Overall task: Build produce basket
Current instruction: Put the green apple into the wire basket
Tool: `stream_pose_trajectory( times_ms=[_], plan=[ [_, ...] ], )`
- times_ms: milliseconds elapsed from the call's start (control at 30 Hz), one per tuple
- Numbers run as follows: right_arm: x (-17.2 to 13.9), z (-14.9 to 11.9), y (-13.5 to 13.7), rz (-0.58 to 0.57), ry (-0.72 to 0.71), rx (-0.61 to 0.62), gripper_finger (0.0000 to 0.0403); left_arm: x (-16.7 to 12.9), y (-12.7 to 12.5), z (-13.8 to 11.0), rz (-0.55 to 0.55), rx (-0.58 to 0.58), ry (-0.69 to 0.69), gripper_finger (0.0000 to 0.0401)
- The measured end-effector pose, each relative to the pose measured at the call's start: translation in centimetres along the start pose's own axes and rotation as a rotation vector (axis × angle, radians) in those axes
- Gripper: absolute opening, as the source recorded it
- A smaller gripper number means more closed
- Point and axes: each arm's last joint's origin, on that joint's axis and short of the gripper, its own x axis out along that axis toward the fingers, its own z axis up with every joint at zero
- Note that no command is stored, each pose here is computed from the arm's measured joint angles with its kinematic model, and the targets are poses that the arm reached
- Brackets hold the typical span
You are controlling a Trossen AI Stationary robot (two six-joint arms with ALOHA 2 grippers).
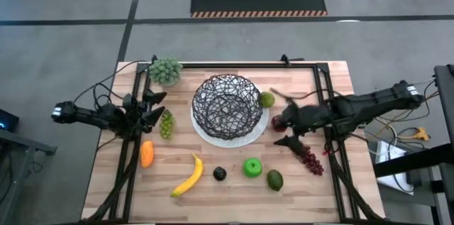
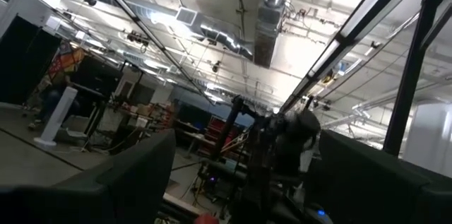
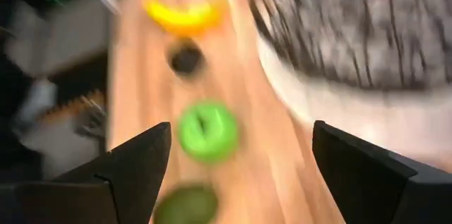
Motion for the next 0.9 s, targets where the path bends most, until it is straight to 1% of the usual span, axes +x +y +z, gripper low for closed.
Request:
stream_pose_trajectory(
  times_ms=[33, 100, 167, 233, 367, 433, 533, 700, 767, 900],
  plan=[
    [0.3, -0.2, 0.2, -0.033, 0.070, 0.011, 0.0326, 0.0, 0.0, 0.1, -0.001, -0.003, -0.006, 0.0334],
    [0.8, -0.7, 0.8, -0.087, 0.196, -0.011, 0.0326, 0.0, 0.0, 0.0, 0.000, -0.001, -0.003, 0.0334],
    [1.3, -0.6, 2.0, -0.082, 0.226, -0.044, 0.0326, 0.0, 0.0, 0.0, -0.001, -0.001, -0.003, 0.0334],
    [2.4, -1.0, 2.9, -0.095, 0.250, -0.094, 0.0326, 0.0, 0.0, 0.0, -0.001, -0.002, -0.005, 0.0334],
    [4.8, -1.5, 5.2, -0.085, 0.177, -0.246, 0.0326, 0.0, 0.0, 0.1, -0.001, -0.002, -0.006, 0.0334],
    [5.9, -1.7, 6.1, -0.079, 0.134, -0.301, 0.0326, 0.0, 0.0, 0.1, -0.001, -0.002, -0.006, 0.0334],
    [7.9, -1.9, 6.4, -0.123, 0.109, -0.323, 0.0326, 0.0, 0.0, 0.1, -0.002, -0.004, -0.010, 0.0334],
    [10.3, -1.4, 7.4, -0.091, 0.025, -0.408, 0.0326, 0.0, 0.0, 0.1, -0.002, -0.003, -0.007, 0.0334],
    [11.3, -1.5, 7.5, -0.090, 0.031, -0.431, 0.0326, 0.0, 0.0, 0.1, -0.002, -0.004, -0.009, 0.0334],
    [12.4, -1.8, 7.3, -0.104, 0.051, -0.435, 0.0326, 0.0, 0.0, 0.1, -0.002, -0.004, -0.010, 0.0334]
  ],
)
